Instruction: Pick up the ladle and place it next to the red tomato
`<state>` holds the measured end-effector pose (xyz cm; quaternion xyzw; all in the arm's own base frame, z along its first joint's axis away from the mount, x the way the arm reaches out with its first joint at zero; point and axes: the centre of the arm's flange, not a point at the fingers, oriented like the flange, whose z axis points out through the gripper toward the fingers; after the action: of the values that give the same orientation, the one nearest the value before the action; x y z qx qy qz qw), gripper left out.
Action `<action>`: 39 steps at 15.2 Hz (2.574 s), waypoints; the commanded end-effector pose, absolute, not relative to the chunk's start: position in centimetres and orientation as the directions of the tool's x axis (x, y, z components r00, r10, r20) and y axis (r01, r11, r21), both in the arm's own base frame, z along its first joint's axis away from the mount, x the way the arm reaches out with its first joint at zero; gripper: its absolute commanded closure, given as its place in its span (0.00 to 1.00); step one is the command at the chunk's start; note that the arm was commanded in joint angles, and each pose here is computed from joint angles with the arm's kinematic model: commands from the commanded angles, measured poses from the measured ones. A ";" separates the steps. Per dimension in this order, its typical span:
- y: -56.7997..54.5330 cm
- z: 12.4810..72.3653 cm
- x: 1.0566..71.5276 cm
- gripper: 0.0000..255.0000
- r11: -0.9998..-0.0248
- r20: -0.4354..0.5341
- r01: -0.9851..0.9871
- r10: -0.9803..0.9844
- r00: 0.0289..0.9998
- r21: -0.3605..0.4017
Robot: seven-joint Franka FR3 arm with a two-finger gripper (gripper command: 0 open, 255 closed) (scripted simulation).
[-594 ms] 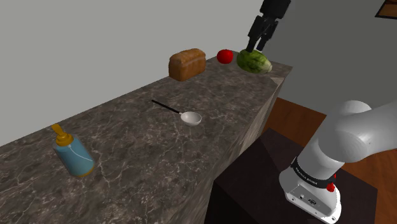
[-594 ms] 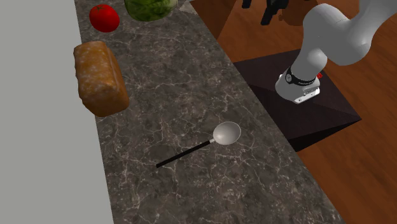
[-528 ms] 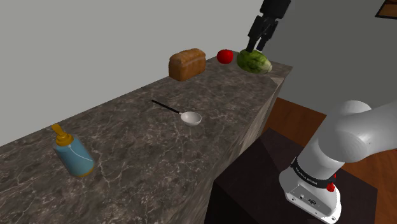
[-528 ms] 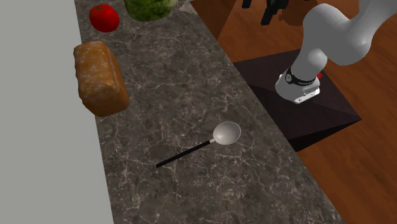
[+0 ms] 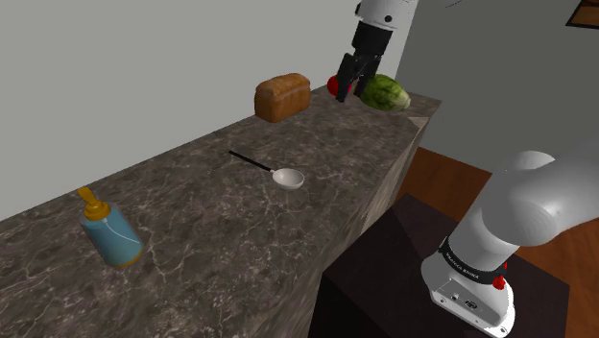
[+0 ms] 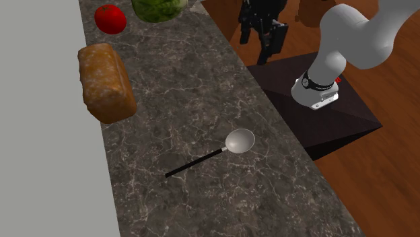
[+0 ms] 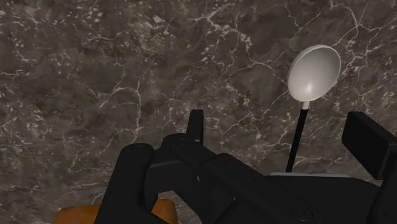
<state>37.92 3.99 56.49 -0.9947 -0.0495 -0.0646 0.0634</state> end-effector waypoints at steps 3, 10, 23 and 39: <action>7.0 53.1 40.7 0.00 -0.987 0.132 0.113 0.097 0.987 -0.115; 12.2 47.2 45.8 0.00 -0.986 0.124 0.124 0.110 0.986 -0.108; 20.8 36.7 54.0 0.00 -0.985 0.111 0.143 0.132 0.985 -0.095; 21.1 33.3 54.4 1.00 -0.985 0.110 0.143 0.132 0.985 -0.095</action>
<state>54.41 21.04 33.40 -0.9949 -0.0684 -0.0528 0.0514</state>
